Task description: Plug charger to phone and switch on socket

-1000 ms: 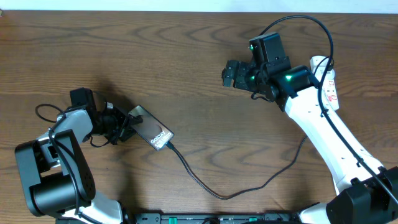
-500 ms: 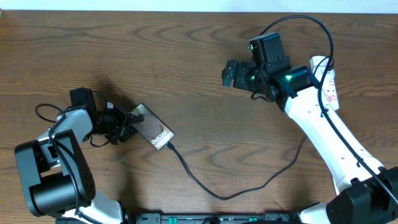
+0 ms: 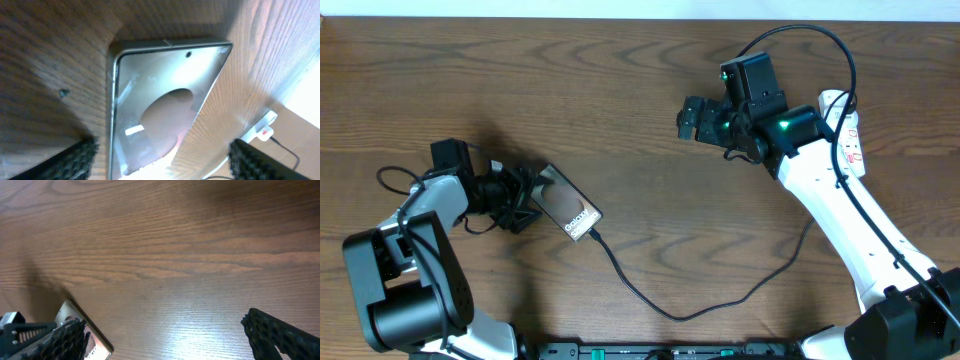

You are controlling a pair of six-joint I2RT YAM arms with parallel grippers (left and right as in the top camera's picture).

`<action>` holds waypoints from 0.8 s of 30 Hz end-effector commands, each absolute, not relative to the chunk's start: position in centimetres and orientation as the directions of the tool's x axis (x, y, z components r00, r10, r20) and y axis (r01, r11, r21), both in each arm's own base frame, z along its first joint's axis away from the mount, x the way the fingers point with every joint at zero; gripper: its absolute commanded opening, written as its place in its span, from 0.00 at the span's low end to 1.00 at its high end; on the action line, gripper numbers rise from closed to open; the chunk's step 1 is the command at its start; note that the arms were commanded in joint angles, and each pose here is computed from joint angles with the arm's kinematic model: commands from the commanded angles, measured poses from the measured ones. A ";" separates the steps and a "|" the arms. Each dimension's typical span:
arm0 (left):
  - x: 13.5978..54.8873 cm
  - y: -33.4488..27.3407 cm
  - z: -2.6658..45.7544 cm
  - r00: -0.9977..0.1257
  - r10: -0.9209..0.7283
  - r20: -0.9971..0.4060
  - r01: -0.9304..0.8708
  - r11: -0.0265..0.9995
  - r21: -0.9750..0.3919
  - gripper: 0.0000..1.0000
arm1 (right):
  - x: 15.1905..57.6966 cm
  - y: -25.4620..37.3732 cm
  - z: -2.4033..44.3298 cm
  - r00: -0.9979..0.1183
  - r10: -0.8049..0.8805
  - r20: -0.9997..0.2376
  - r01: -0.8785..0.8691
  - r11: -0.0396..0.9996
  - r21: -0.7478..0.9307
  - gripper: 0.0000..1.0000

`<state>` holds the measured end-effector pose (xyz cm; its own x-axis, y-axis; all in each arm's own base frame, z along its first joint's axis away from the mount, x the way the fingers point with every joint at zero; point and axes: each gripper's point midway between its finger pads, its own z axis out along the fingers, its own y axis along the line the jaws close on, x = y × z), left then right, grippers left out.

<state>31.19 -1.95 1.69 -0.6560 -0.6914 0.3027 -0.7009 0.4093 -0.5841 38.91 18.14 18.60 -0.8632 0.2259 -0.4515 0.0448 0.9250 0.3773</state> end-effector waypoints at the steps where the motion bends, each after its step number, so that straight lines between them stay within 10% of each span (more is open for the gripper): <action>1: 26.6 0.2 -3.8 -0.625 -0.724 0.291 -0.774 0.525 -0.354 0.92 | 39.0 18.1 19.0 -0.858 0.213 -0.467 0.033 0.931 0.363 0.99; 10: 29.3 -0.3 -1.5 -0.738 -0.651 0.176 -0.634 0.581 -0.510 0.92 | 38.9 18.1 18.9 -0.861 0.212 -0.462 0.036 0.932 0.361 0.99; 24: 34.2 0.4 16.9 -0.693 -0.560 -0.454 -0.156 0.731 -0.664 0.92 | 38.0 18.9 19.1 -0.885 0.178 -0.430 -0.004 0.921 0.390 0.99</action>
<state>33.79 -0.11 12.54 -0.7396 -0.6068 -0.2911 -0.2742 0.6667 -0.6930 37.93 17.83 17.90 -0.8848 0.2161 -0.4129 0.0592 0.9309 0.3604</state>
